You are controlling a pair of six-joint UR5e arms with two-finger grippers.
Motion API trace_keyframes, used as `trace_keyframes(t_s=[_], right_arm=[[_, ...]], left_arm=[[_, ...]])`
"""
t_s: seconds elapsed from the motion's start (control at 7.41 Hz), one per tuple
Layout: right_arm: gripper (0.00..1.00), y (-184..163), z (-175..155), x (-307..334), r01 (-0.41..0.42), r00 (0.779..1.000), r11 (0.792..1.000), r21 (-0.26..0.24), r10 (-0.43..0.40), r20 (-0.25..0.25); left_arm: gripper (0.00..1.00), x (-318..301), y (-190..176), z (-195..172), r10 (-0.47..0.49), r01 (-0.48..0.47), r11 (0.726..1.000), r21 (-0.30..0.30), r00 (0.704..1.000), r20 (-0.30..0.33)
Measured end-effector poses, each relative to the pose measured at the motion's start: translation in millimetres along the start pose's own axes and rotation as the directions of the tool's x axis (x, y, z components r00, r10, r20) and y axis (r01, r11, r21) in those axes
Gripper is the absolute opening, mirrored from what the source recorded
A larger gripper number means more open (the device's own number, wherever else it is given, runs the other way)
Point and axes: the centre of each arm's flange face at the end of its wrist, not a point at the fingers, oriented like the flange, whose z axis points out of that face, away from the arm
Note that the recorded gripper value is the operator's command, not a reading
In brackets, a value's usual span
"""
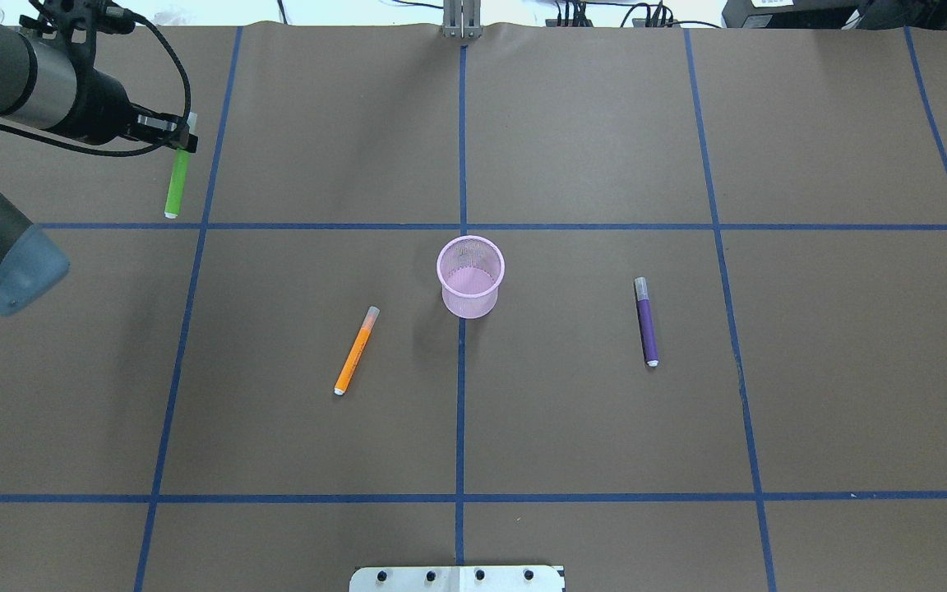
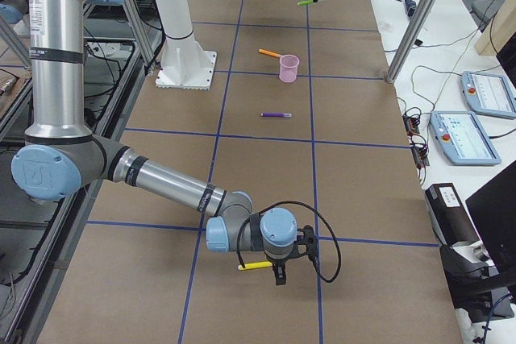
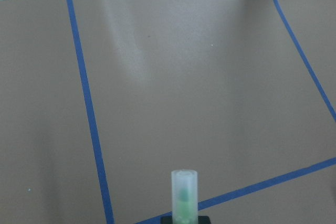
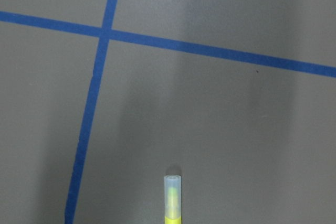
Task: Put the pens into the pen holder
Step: 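Lift the green marker with the left gripper while the right gripper grasps the yellow marker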
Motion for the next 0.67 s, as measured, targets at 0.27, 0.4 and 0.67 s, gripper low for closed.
trace_keyframes(t_s=[0.27, 0.4, 0.67], right_arm=[[1.0, 1, 17, -7, 0.016, 1.0, 0.999, -0.035, -0.016, 0.006], [1.0, 1, 23, -8, 0.019, 1.0, 0.999, -0.049, -0.019, 0.005], [1.0, 4, 34, -6, 0.015, 1.0, 0.997, -0.073, -0.015, 0.003]], left_arm=[[0.0, 0, -3, 3, 0.0, 0.0, 1.0, -0.001, 1.0, 0.002], [0.0, 0, -3, 4, 0.0, 0.0, 1.0, -0.001, 1.0, 0.003], [0.0, 0, -3, 6, 0.002, -0.002, 1.0, -0.004, 1.0, 0.004]])
